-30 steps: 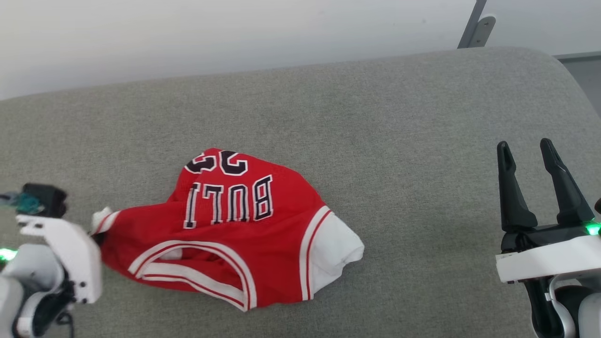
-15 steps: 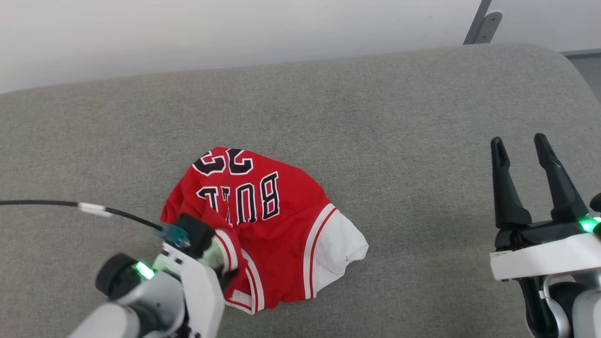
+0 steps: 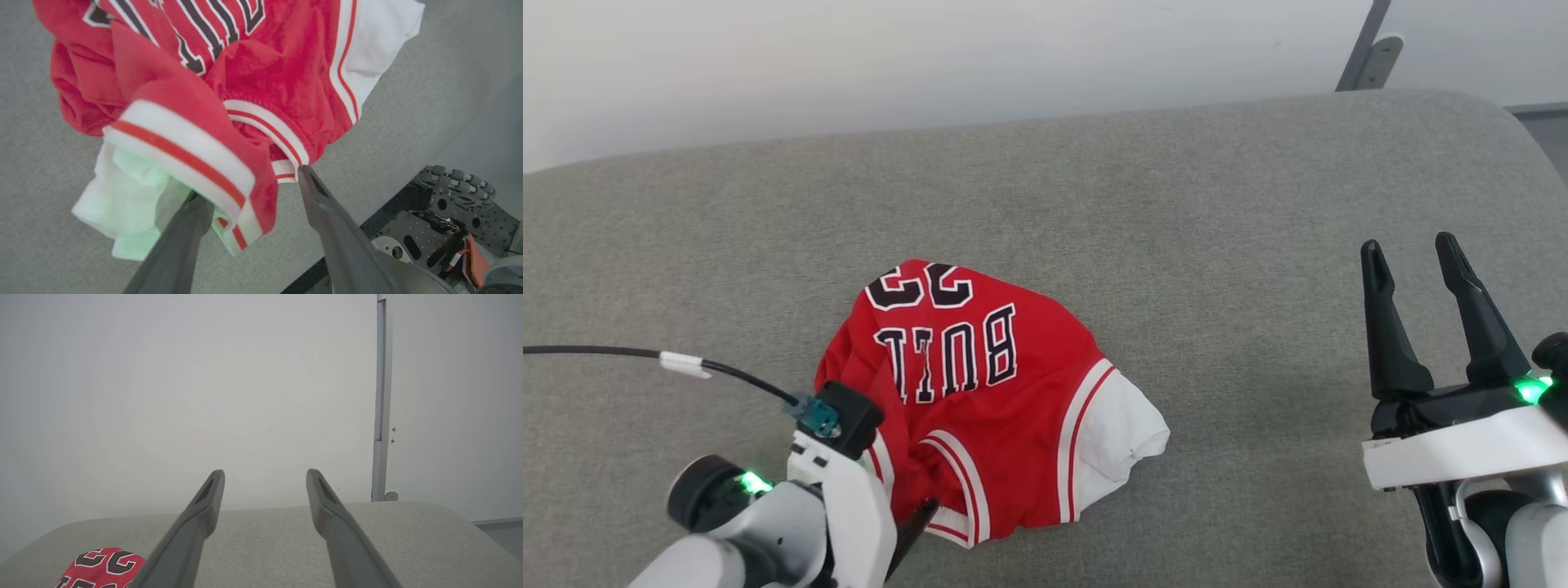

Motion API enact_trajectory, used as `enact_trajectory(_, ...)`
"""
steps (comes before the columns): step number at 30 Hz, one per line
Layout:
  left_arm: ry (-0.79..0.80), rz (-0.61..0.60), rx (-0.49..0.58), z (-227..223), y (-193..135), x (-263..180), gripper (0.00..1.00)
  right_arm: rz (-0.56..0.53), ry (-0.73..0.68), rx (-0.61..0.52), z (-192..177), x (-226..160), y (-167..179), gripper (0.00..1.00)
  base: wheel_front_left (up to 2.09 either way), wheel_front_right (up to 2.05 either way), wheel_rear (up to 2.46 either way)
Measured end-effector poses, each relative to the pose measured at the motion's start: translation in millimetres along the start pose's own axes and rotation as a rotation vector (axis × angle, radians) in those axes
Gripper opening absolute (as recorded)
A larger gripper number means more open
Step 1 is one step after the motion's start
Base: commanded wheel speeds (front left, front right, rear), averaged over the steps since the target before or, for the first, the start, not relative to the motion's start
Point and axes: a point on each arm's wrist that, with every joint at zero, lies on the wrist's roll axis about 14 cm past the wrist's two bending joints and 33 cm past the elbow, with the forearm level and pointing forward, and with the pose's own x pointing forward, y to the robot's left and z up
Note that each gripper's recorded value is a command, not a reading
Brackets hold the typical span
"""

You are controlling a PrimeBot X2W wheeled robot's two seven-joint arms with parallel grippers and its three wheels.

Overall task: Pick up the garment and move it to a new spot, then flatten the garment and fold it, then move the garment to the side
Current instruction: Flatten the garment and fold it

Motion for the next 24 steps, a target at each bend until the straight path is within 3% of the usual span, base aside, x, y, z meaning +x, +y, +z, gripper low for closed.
enact_trajectory(14, 0.006, 0.115, 0.013, 11, 26, -42, 1.00, 0.021, 0.013, 0.004, -4, 1, 7, 1.00, 0.00, 0.00, 0.00)
enact_trajectory(24, 0.070, 0.152, -0.058, -6, 57, -20, 1.00, 0.032, 0.026, 0.003, -10, 7, 9, 1.00, 0.00, 0.00, 0.00)
